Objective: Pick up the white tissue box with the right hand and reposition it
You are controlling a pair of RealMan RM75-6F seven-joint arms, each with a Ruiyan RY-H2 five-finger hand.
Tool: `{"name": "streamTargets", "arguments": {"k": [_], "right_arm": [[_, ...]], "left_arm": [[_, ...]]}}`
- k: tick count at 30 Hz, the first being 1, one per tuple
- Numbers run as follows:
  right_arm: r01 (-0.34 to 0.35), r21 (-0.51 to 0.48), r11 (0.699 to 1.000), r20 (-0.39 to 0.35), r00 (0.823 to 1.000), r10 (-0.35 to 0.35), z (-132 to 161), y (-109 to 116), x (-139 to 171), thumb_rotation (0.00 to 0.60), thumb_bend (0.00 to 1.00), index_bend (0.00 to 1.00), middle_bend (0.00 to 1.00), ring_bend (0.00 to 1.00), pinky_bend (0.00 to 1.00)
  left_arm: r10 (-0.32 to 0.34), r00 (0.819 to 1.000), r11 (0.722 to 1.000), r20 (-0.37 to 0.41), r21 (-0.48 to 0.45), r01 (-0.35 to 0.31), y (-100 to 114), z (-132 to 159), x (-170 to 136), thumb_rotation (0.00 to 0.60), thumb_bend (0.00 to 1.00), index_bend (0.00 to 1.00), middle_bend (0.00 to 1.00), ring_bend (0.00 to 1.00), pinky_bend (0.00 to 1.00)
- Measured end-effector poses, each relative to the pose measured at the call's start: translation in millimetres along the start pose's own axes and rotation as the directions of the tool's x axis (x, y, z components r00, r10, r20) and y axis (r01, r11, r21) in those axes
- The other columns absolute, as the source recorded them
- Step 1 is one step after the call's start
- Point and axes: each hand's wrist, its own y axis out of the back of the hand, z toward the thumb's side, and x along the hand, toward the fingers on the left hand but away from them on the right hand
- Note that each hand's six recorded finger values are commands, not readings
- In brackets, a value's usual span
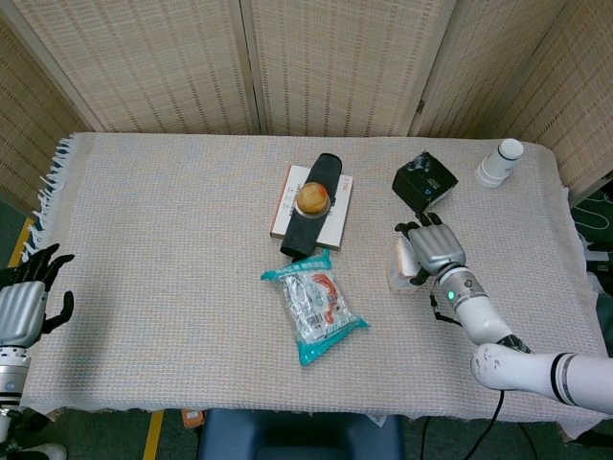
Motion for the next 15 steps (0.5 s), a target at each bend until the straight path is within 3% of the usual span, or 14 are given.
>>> {"name": "streamTargets", "arguments": {"k": [15], "right_arm": [[-0.007, 0.006, 1.000, 0.023, 1.000, 0.007, -6.5, -1.1, 2.4, 0.600, 0.06, 0.19, 0.20, 0.00, 0.00]], "left_arm": [[-0.006, 1.000, 1.000, -0.001, 0.007, 0.006, -2.0, 0.5, 0.4, 0.600, 0.55, 0.18, 0.00, 0.00, 0.12]]}}
